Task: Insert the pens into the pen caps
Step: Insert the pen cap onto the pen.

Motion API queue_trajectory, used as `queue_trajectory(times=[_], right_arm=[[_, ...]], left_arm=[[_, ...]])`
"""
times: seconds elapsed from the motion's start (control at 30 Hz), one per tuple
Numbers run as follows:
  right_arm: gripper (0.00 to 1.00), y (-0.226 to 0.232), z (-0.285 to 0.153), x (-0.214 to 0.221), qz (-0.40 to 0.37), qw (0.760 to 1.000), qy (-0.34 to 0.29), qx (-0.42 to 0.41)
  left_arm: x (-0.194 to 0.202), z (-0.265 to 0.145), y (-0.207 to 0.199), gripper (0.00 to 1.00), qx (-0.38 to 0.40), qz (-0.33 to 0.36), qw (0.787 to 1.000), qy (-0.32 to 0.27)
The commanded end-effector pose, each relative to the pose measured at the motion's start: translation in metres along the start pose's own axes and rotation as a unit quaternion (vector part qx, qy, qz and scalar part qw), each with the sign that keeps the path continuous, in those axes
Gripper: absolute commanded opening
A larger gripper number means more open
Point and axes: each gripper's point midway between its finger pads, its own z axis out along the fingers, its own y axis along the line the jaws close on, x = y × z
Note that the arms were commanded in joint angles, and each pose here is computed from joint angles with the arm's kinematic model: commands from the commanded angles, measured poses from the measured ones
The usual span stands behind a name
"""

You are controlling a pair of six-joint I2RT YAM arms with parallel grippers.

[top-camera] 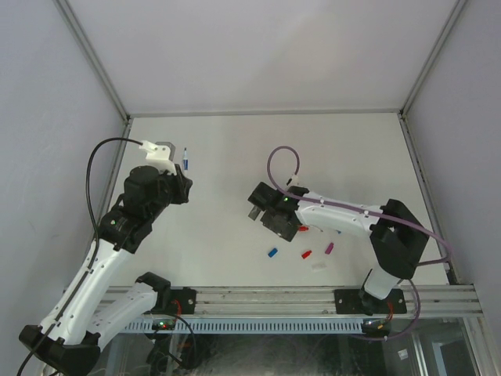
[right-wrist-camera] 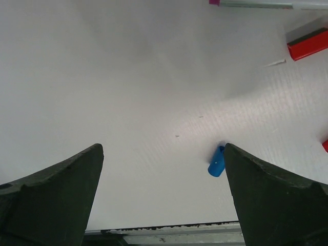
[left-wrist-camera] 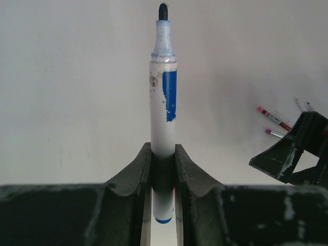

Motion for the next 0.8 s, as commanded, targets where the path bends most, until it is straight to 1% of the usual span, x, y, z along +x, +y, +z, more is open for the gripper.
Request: queue_trajectory(times=[0.0, 0.23, 0.37, 0.5, 0.77], right_arm=[[0.99, 0.004, -0.003, 0.007, 0.032, 0.999, 0.025, 0.012], [0.98, -0.004, 0.015, 0.012, 0.059, 0.995, 0.063, 0.045], [0.95, -0.004, 0.021, 0.016, 0.069, 0.994, 0.073, 0.052], [0.91, -0.003, 0.025, 0.018, 0.076, 0.993, 0.075, 0.056], [0.88, -0.016, 0.024, 0.021, 0.079, 0.991, 0.061, 0.083]], left_arm=[[-0.007, -0.001, 0.000, 0.00, 0.003, -0.011, 1.000, -0.018], [-0.007, -0.001, 0.000, 0.00, 0.003, -0.009, 1.000, -0.018], [-0.007, -0.001, 0.000, 0.00, 0.002, -0.009, 1.000, -0.018], [-0.006, 0.000, 0.000, 0.00, 0.002, -0.009, 1.000, -0.016], [-0.006, 0.001, 0.000, 0.00, 0.003, -0.009, 1.000, -0.014]])
